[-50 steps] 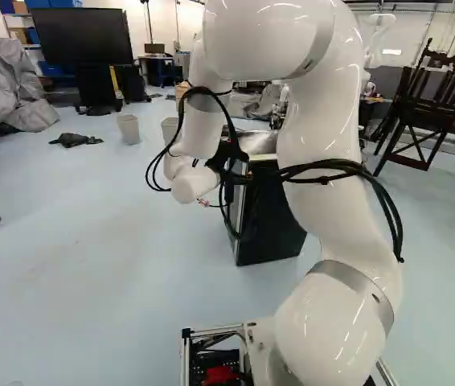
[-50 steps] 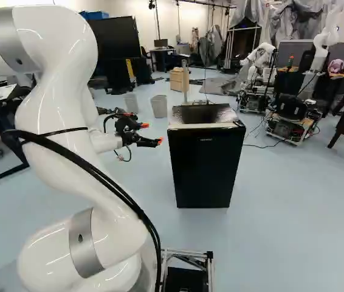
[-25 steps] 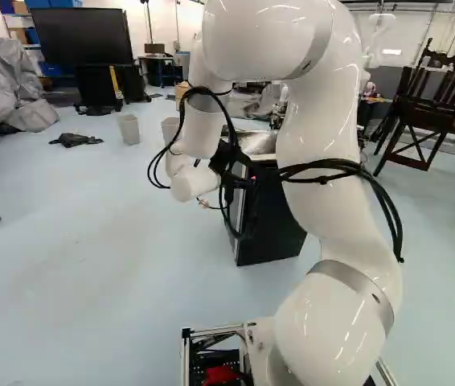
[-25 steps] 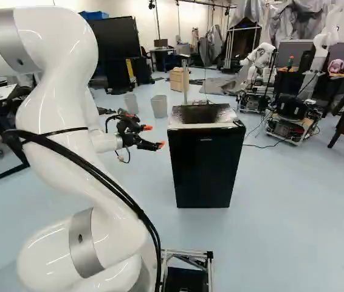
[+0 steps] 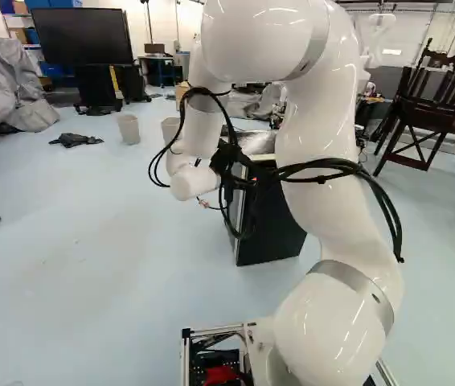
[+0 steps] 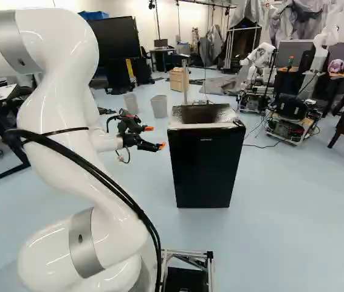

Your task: Grab a drink from the fridge

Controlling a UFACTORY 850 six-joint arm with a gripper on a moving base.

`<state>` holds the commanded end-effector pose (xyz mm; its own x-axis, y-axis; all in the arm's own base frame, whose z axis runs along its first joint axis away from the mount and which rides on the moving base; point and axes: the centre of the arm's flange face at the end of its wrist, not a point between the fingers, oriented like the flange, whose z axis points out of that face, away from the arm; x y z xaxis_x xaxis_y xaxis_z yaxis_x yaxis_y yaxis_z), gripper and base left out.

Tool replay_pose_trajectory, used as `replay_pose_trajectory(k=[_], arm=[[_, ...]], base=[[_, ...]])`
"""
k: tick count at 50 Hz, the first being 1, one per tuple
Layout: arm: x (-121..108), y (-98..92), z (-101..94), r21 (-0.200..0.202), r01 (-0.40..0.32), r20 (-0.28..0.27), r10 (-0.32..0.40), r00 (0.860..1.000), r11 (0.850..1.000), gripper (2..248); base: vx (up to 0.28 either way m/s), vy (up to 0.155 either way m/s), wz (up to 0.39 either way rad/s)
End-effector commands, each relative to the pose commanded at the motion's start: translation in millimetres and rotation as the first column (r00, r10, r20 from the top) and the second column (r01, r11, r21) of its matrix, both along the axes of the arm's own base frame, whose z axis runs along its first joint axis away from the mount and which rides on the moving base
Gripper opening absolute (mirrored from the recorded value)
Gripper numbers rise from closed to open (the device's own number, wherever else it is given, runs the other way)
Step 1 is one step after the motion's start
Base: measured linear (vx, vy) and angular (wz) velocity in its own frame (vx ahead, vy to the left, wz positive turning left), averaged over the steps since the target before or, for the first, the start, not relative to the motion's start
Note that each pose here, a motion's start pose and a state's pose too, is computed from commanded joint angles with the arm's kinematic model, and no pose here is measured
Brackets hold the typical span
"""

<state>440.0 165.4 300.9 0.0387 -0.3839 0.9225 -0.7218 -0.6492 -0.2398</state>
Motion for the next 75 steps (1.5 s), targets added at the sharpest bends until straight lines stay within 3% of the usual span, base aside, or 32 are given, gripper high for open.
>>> replay_pose_trajectory(k=[16, 75], arm=[[5, -4.0, -14.6, -0.013, 0.012, -0.022, -0.013, 1.0, 1.0, 247], [29, -41.1, -16.1, -0.007, 0.105, -0.012, -0.105, 0.994, 0.994, 247]], base=[[0.0, 0.0, 0.0], [0.0, 0.0, 0.0]])
